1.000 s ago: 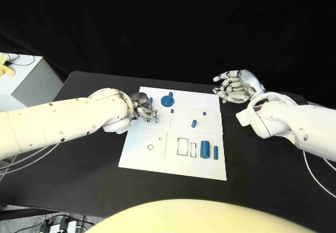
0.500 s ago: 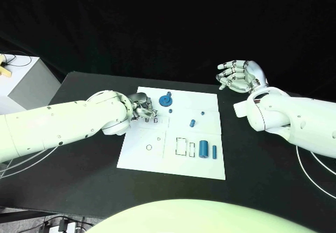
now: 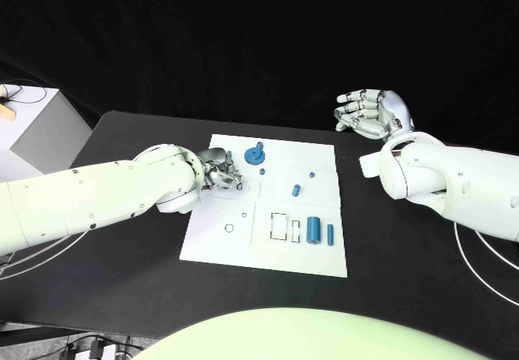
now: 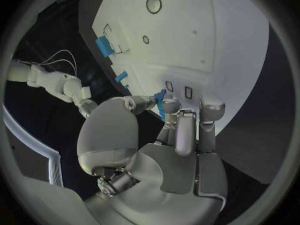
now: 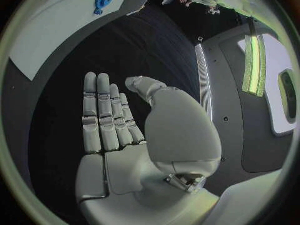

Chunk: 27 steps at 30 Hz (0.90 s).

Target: Assemble the parts on the task board

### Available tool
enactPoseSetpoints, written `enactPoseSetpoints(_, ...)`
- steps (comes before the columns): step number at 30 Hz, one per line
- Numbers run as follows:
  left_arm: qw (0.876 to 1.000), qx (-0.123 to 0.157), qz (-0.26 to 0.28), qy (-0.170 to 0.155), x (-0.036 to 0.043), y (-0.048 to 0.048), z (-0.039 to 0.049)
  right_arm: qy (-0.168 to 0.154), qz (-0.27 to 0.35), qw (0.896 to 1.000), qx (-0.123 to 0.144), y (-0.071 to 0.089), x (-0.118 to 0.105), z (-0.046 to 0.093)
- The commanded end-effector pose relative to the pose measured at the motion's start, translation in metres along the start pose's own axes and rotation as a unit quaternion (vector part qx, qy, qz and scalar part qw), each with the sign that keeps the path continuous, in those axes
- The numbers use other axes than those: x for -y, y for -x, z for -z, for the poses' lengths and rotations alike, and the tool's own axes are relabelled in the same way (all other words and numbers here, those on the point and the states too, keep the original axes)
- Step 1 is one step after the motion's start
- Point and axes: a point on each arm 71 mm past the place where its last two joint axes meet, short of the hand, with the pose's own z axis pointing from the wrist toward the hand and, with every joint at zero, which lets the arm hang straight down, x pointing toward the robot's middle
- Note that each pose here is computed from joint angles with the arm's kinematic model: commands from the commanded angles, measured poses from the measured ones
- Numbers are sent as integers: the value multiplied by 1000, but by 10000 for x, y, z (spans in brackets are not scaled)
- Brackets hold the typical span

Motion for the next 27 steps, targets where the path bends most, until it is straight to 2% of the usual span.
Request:
enactPoseSetpoints(1,1000,-7,-11,-9,16,-32,-2,10,-10,1000,-10,-16,-20,-6)
enactPoseSetpoints(13,1000,-1,-21,-12,-14,-76,-21,7,-14,1000,-16,-25,-18,-7)
enactPoseSetpoints(27,999,-1,-32,-21,0,-81,-35,5,-18,1000,-24,-43,-22,0)
